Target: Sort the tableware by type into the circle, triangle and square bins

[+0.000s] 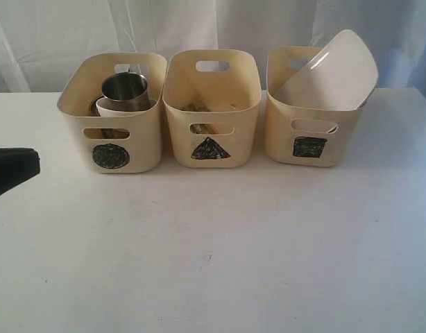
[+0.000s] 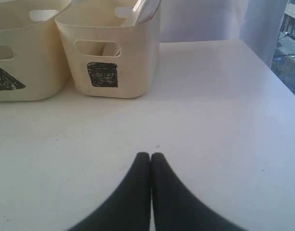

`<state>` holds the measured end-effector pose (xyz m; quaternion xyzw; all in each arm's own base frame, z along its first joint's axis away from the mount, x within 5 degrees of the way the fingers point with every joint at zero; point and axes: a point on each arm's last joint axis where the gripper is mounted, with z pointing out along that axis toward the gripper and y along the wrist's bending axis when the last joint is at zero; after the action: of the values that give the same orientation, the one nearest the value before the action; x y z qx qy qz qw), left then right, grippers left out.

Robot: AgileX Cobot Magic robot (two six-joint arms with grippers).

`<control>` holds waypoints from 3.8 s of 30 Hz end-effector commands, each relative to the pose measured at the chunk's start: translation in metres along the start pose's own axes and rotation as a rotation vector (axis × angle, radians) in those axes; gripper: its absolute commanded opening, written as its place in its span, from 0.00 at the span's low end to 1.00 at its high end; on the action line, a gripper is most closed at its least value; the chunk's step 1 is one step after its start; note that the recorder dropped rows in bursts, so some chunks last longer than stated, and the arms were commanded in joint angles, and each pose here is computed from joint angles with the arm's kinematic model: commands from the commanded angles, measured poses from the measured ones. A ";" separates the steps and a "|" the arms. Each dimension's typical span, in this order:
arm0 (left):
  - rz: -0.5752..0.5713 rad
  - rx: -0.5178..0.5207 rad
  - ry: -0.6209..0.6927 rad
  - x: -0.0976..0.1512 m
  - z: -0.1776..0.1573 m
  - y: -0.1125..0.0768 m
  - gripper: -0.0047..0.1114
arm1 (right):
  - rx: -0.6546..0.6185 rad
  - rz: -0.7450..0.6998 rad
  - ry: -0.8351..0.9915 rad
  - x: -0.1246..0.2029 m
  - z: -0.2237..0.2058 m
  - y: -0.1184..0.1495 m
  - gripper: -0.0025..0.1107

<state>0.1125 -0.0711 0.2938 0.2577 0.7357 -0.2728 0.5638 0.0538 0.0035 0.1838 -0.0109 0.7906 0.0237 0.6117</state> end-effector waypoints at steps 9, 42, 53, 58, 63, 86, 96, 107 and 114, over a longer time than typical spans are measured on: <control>0.074 -0.128 -0.114 0.008 -0.025 -0.007 0.04 | 0.007 -0.019 -0.005 0.001 0.000 -0.001 0.02; -0.232 -0.618 0.143 0.138 -0.055 0.016 0.04 | 0.007 -0.019 -0.005 0.001 0.000 -0.001 0.02; -0.196 -0.630 0.047 0.141 -0.057 0.015 0.04 | 0.007 -0.019 -0.005 0.001 0.000 -0.001 0.02; -0.184 -0.636 0.025 0.139 -0.057 0.016 0.04 | 0.007 -0.019 -0.005 0.001 0.000 -0.001 0.02; -0.119 -0.662 0.053 0.139 -0.058 0.018 0.04 | 0.007 -0.019 -0.005 0.001 0.000 -0.001 0.02; -0.115 -0.664 0.054 0.139 -0.059 0.018 0.04 | 0.007 -0.019 -0.005 0.001 0.000 -0.001 0.02; -0.115 -0.664 0.054 0.139 -0.059 0.018 0.04 | 0.007 -0.019 -0.005 0.001 0.000 -0.001 0.02; -0.115 -0.664 0.054 0.139 -0.059 0.018 0.04 | 0.007 -0.019 -0.005 0.001 0.000 -0.001 0.02; -0.115 -0.664 0.054 0.139 -0.059 0.018 0.04 | 0.007 -0.019 -0.005 0.001 0.000 -0.001 0.02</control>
<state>0.0523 -0.0078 0.1701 0.0296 0.8136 -0.0419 0.5792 0.0537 0.0035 0.1835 -0.0139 0.7917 0.0209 0.6104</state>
